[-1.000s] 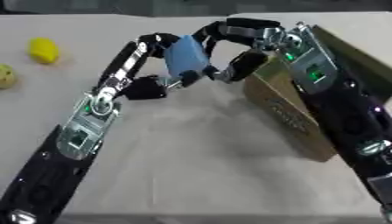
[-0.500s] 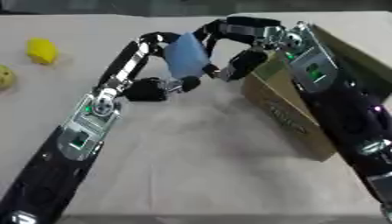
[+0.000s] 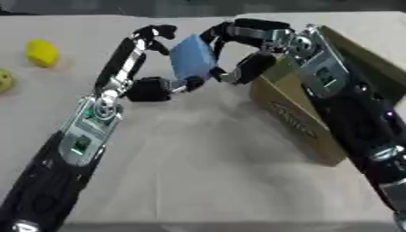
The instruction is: Pick up the objects with one hand, pass them to the other hand, and then place them into the box on the other side of the table.
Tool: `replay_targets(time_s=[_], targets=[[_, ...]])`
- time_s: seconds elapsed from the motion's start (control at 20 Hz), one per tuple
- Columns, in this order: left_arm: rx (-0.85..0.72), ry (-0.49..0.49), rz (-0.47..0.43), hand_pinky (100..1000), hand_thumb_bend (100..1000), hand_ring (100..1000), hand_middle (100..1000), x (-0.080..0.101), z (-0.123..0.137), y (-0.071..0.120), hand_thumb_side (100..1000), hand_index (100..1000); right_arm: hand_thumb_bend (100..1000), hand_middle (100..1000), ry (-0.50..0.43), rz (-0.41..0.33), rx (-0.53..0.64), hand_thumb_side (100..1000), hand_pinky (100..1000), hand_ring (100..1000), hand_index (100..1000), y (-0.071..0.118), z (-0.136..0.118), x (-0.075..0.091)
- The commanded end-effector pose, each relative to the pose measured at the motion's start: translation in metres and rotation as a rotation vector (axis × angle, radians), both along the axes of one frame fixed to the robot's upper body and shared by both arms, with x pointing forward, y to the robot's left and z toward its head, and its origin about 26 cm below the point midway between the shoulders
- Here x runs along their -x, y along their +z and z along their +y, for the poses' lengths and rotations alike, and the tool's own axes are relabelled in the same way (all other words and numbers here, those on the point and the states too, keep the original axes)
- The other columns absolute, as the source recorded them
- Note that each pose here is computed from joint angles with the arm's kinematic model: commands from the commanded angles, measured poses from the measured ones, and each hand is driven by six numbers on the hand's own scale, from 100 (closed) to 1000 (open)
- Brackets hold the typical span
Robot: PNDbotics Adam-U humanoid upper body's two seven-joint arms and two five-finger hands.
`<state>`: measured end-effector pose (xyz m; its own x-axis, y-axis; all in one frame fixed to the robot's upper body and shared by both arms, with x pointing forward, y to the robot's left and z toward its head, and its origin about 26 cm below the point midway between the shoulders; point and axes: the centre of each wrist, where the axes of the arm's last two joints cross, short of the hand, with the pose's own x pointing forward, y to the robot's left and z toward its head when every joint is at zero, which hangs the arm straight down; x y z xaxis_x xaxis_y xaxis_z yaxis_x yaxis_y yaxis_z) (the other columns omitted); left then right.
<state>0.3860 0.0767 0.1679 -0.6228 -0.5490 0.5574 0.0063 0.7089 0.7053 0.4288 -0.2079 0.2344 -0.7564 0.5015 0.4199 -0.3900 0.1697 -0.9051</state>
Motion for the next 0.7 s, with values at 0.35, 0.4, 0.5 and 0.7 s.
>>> replay_targets(time_s=[0.35,0.4,0.5,0.7], targets=[[0.052,0.079,-0.038,802,750,639,742,-0.003,0.013,0.005,572,857,100,331,-0.045,-0.032,-0.004,134,930,677,414,0.013,-0.015,0.001],[0.049,0.082,-0.037,800,749,638,741,-0.003,0.016,0.005,572,857,100,331,-0.05,-0.033,-0.007,134,930,677,414,0.013,-0.016,0.002],[0.043,0.088,-0.033,796,746,635,738,-0.003,0.023,0.004,577,857,100,332,-0.062,-0.037,-0.012,132,930,677,414,0.014,-0.02,0.002],[0.027,0.104,-0.019,795,734,635,740,-0.001,0.042,0.001,575,857,100,333,-0.089,-0.045,-0.03,131,930,677,415,0.017,-0.029,0.004]])
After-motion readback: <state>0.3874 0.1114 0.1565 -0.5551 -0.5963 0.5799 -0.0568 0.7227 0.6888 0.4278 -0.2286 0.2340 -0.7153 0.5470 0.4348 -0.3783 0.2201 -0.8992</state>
